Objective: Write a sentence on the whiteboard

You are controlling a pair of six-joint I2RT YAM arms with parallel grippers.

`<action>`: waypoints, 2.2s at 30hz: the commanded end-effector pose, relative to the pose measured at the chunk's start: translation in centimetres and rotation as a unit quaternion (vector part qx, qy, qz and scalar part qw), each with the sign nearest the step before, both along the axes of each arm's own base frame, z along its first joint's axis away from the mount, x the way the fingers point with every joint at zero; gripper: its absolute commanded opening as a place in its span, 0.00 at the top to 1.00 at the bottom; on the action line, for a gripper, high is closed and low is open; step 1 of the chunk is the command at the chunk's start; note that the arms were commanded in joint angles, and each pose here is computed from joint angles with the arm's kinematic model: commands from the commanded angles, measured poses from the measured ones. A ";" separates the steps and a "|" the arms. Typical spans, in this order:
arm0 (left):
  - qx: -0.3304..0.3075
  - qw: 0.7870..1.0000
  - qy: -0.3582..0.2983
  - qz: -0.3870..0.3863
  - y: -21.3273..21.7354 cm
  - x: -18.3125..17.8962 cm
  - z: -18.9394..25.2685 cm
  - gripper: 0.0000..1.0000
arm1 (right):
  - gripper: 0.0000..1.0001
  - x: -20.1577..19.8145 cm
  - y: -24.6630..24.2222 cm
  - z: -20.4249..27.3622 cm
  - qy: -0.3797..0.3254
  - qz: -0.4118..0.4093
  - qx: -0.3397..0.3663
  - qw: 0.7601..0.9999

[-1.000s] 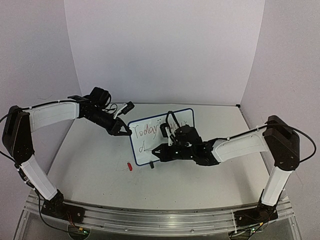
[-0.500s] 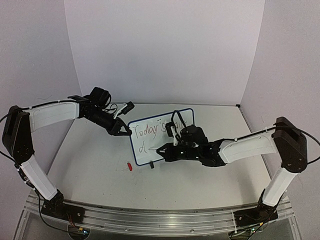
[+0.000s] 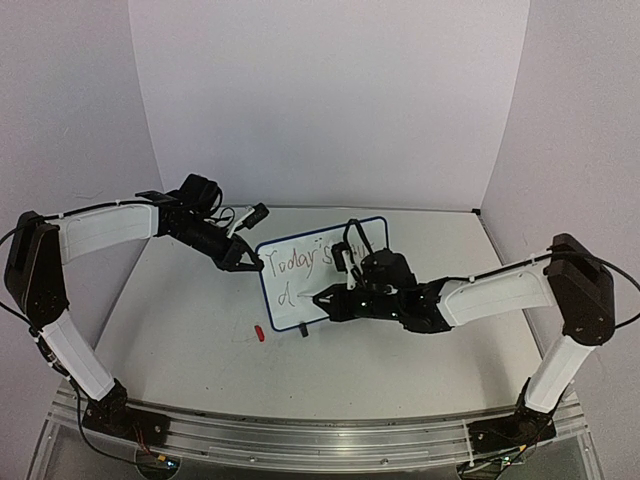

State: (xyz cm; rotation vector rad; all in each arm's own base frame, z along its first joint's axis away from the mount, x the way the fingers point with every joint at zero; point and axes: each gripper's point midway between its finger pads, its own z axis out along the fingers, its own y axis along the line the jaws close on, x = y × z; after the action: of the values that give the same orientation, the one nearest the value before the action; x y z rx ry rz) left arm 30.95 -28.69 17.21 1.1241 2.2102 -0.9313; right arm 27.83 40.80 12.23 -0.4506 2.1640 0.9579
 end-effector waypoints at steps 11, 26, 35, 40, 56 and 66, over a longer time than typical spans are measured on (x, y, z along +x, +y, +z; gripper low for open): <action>0.032 0.999 -0.005 0.005 0.0 0.3 -1.4 1.00 | 1.00 2.3 0.9 1.4 -0.020 -0.021 0.014 0.999; 0.032 0.999 -0.004 0.006 0.0 0.4 -1.4 1.00 | 1.00 1.1 0.5 -1.6 0.013 -0.007 -0.004 1.000; 0.033 0.999 -0.002 0.005 -0.1 0.3 -1.6 1.00 | 1.00 1.6 -0.4 -0.5 -0.003 -0.026 -0.005 1.000; 0.033 0.999 -0.001 0.005 -0.1 0.3 -1.7 1.00 | 1.00 2.0 -0.1 0.9 -0.018 -0.030 0.004 0.999; 0.033 0.999 -0.002 0.004 -0.2 0.3 -1.6 1.00 | 1.00 2.2 -0.2 2.8 -0.034 -0.031 0.014 0.999; 0.034 0.999 -0.002 0.004 -0.2 0.3 -1.7 1.00 | 1.00 1.5 -0.1 -0.3 -0.001 -0.023 -0.002 1.000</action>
State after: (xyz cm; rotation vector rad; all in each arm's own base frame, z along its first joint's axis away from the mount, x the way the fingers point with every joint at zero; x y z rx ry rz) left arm 30.94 -28.70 17.20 1.1244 2.2105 -0.9308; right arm 28.99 40.39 12.16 -0.4172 2.1642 0.9174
